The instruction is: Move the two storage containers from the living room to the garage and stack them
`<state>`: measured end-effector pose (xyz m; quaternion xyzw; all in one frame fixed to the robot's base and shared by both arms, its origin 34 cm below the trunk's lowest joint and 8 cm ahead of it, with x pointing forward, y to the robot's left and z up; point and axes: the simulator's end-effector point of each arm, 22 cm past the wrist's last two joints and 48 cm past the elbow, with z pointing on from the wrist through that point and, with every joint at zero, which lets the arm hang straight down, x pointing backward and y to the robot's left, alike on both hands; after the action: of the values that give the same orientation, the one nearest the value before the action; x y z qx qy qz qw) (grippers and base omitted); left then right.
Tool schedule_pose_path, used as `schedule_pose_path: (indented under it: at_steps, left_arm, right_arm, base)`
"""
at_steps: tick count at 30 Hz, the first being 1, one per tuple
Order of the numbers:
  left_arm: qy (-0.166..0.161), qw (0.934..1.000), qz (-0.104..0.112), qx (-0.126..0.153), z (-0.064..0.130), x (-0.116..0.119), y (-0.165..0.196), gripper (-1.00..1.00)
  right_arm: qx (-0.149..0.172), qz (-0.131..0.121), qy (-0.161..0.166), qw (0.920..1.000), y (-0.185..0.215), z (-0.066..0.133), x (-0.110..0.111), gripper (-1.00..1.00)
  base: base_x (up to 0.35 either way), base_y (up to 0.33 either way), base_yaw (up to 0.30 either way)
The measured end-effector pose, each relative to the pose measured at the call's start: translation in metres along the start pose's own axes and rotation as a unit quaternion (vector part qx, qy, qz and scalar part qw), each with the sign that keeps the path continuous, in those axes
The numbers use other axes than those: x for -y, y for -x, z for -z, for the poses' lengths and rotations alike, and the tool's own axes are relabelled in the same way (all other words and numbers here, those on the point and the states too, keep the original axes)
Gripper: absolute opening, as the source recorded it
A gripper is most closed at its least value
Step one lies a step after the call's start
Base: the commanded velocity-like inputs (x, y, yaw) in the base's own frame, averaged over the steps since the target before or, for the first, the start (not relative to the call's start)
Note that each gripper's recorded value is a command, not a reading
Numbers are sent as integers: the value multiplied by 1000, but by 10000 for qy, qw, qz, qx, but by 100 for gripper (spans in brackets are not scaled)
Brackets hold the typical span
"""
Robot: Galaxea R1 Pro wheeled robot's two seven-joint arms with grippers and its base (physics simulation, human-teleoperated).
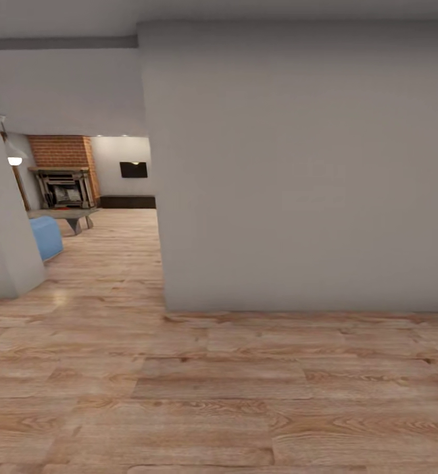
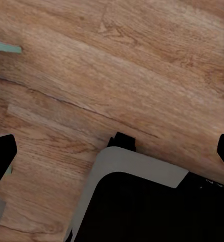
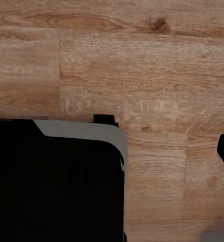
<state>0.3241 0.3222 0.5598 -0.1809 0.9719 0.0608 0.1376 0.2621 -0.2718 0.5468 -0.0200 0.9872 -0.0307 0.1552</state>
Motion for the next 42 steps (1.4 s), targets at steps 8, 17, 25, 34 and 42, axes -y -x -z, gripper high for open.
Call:
schedule_pose_path:
  at_steps: [8,17,25,34,42]
  left_arm:
    - [0,10000,1,4,0,0,0,100]
    - [-8,10000,4,24,0,1,2,100]
    - [-9,10000,2,25,1,1,2,100]
    - [-9,10000,5,25,1,1,2,100]
    - [-9,10000,4,25,1,1,2,100]
  right_arm:
    - [2,3,6,10000,0,0,-1,100]
    - [17,-31,13,10000,2,0,0,100]
    - [29,-13,8,10000,2,0,-1,100]
    - [33,-23,18,10000,2,0,0,100]
    - [32,-36,18,10000,2,0,-1,100]
  base:
    - [323,0,16]
    - [323,0,149]
    - [323,0,18]
    - [323,0,226]
    - [323,0,268]
